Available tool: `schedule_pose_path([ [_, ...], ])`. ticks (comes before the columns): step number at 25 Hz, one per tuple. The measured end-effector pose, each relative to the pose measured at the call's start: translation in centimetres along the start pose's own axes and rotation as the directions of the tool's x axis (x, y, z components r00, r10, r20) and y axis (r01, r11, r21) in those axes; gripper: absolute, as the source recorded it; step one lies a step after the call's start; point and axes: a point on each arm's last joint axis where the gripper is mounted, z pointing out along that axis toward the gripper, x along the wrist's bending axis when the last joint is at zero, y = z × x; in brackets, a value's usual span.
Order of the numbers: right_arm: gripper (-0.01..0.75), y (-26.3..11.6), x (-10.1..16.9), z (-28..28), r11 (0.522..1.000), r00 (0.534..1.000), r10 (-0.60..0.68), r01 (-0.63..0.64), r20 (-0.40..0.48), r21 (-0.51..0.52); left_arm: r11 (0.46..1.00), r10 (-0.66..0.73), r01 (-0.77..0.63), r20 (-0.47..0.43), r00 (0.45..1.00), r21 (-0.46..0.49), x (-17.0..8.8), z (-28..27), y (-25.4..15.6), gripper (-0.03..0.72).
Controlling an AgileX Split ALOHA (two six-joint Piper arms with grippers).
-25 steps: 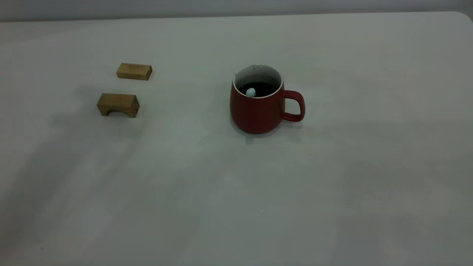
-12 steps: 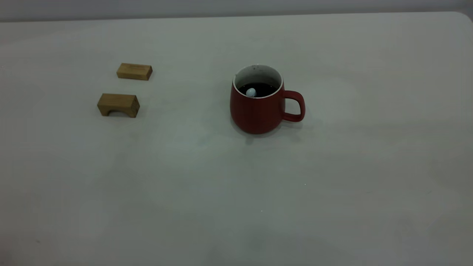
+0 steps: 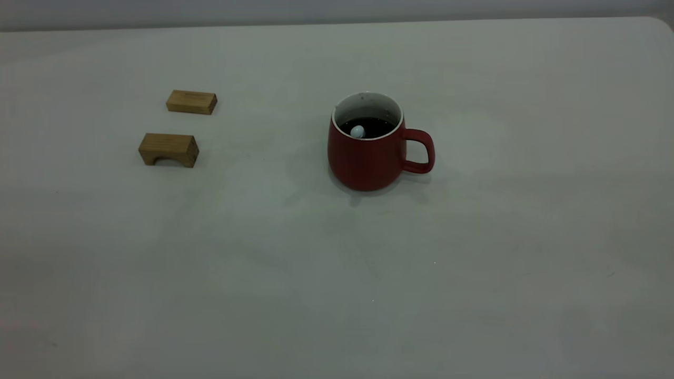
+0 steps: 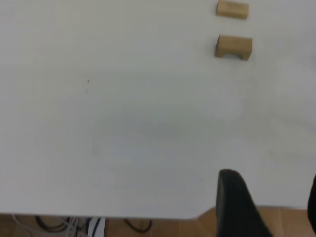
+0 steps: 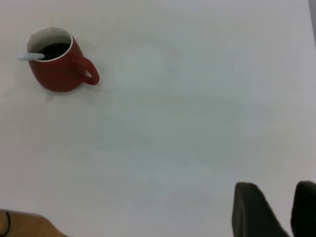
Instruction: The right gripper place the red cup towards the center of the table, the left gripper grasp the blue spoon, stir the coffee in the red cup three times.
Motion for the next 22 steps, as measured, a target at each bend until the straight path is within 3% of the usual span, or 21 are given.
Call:
schedule_pose_path([
  [22,0.237,0.0,0.01,0.0,1.0,1.0,0.0,0.0,-0.001,0.0,1.0,0.0,0.0,0.0,1.0,-0.012,0.04,0.06,-0.66,0.428],
])
